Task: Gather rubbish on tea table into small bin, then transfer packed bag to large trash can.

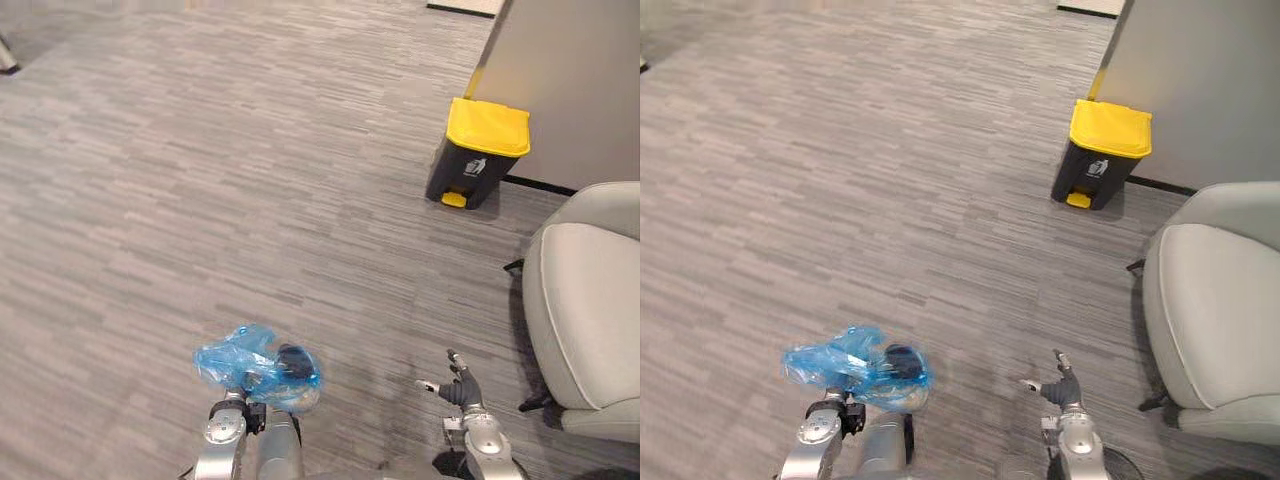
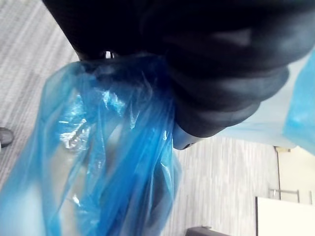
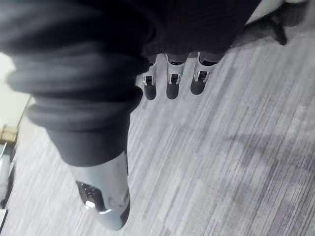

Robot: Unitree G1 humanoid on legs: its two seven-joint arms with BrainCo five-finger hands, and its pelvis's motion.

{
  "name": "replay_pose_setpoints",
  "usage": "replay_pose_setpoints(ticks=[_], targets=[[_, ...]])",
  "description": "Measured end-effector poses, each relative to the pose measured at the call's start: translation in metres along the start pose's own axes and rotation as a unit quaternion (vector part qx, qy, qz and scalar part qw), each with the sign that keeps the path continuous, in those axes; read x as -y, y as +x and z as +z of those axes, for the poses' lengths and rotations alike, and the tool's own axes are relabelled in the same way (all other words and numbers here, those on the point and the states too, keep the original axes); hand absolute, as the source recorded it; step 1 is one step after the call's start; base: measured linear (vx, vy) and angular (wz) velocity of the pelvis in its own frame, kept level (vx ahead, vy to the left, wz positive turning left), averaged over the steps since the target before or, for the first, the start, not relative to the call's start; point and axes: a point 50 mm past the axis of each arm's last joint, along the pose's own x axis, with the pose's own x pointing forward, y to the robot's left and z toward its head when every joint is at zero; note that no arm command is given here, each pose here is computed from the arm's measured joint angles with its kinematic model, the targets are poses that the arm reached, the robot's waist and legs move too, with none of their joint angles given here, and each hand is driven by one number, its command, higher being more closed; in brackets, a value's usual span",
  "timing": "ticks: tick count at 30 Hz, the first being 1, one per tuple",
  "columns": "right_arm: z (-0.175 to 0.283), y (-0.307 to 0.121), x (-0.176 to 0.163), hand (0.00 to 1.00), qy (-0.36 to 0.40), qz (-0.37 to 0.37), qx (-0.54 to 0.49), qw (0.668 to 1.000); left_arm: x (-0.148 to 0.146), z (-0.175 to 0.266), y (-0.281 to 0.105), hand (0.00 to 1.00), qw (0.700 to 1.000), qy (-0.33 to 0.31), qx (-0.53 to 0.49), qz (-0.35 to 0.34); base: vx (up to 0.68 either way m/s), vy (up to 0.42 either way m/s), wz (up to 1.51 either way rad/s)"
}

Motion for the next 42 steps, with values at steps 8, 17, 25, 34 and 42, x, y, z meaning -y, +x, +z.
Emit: replay_pose_setpoints(ticks=[8,17,25,34,42], targets=[[0.018,0.008,-0.01,0.0,0.013,0.011,0.025,1.0,-0.021,-0.01,-0.008,1.0,0.999,0.024,-0.013,0.023,0.27,0.181,-0.85],[0.007,0.029,0.005,0.0,-0.03,0.008,-0.02,0.999,-0.019,-0.02,0.004,1.0,0.998,0.028,-0.049,0.018,0.33,-0.12,-0.33],[0.021,0.022,0.008,0.0,-0.021,-0.003,0.024,1.0,0.006,-0.009,0.002,1.0,1.0,-0.013,-0.022,-0.006,0.34,-0.068,-0.15],[0.028,0.021,0.001,0.0,-0.002,0.0,0.034,0.999,-0.009,-0.018,-0.005,1.0,0.999,-0.021,-0.034,0.025,0.33,0.235,-0.39],[0.028,0.023,0.0,0.0,-0.014,0.004,0.033,0.999,-0.012,-0.027,-0.011,1.0,0.999,-0.006,-0.048,0.021,0.31,0.114,-0.31]])
